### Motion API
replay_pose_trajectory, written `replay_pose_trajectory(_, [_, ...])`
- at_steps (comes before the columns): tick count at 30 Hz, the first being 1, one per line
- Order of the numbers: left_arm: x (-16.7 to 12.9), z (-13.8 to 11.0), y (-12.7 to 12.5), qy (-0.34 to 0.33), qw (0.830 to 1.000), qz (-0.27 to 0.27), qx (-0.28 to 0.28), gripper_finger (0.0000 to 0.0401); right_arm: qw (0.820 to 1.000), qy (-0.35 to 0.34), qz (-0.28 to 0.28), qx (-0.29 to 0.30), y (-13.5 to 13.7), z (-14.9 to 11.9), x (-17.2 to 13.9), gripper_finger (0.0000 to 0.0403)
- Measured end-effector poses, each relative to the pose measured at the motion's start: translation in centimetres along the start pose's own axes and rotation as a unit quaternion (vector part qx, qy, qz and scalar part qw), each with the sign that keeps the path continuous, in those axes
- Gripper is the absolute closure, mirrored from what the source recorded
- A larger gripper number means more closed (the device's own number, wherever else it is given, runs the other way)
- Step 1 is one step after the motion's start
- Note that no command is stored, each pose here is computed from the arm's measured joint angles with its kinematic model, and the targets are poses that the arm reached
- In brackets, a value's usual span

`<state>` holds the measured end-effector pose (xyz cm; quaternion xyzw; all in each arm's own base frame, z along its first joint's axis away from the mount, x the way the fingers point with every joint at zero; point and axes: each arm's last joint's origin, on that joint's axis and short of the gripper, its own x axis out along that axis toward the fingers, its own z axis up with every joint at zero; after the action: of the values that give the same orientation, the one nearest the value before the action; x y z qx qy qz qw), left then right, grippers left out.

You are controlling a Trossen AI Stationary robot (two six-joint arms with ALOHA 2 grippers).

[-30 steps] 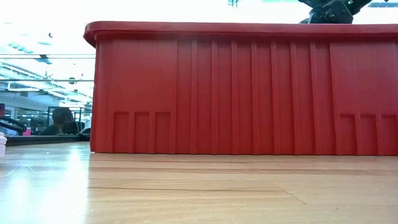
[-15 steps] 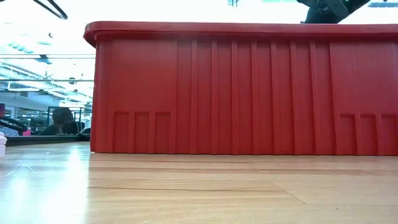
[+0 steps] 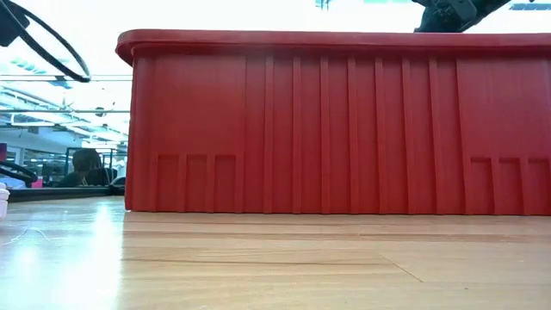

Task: Pick and place slides into bin
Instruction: Put the pink slide into the red bin

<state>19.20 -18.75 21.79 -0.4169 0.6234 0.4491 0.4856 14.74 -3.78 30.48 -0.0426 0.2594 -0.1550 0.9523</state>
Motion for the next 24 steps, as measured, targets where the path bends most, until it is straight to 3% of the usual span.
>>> replay_pose_trajectory(10, [1.7,0.3,-0.3,-0.005,0.994,0.092,-0.058,0.0284,1.000,0.000,-0.001,0.000,0.0,0.0,0.0,0.0230])
replay_pose_trajectory(24, [1.7,0.3,-0.3,-0.009,0.993,0.088,-0.084,0.0284,1.000,0.000,-0.002,-0.002,0.0,0.0,0.0,0.0234])
